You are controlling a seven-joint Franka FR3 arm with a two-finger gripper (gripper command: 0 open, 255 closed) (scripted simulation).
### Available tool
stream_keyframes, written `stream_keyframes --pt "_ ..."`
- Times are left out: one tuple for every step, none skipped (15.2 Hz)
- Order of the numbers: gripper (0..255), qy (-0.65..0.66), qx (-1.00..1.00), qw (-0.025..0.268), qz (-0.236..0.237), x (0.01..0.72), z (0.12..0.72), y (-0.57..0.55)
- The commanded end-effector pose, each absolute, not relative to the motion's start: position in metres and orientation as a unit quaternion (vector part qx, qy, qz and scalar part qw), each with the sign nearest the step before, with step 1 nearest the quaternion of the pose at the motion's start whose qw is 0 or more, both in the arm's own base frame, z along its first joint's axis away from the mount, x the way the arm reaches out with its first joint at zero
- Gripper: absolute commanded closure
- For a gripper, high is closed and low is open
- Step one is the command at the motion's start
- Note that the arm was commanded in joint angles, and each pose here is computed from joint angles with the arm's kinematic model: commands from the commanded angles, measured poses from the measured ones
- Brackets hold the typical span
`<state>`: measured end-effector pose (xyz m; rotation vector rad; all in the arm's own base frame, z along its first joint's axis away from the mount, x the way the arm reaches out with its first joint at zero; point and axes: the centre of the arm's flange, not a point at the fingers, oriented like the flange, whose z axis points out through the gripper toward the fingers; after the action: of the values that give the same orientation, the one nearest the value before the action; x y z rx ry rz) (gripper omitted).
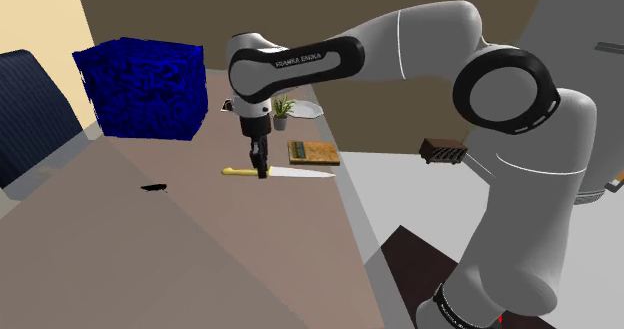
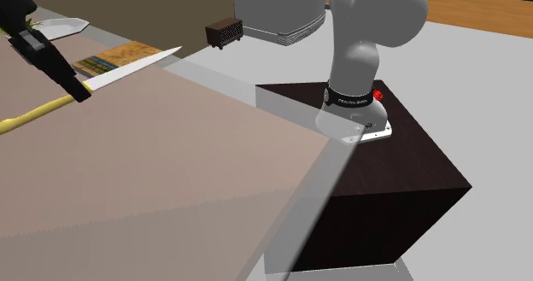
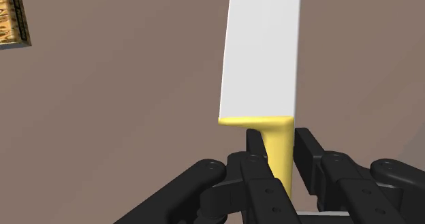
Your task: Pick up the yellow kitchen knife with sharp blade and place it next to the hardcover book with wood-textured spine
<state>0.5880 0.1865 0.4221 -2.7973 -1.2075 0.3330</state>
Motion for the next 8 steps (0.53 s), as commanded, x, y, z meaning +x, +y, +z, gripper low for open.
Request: stream_keyframes --pt "255 -0.394 -0.912 0.038 0.109 0.603 0.424 0.163" --pt "255 -0.394 -0.912 0.038 0.109 0.609 0.424 0.155" --pt "255 -0.394 -0.912 0.038 0.109 0.609 0.419 0.155" --pt "255 -0.394 -0.912 0.038 0.109 0.609 0.413 0.155" --pt "255 -0.394 -0.912 0.038 0.109 0.609 0.408 0.155" --pt "255 -0.394 -0.912 0.038 0.109 0.609 0.403 0.155" --pt "255 -0.394 -0.912 0.038 0.109 0.609 0.398 0.155" --pt "255 -0.394 -0.912 0.038 0.109 0.609 0.392 0.155"
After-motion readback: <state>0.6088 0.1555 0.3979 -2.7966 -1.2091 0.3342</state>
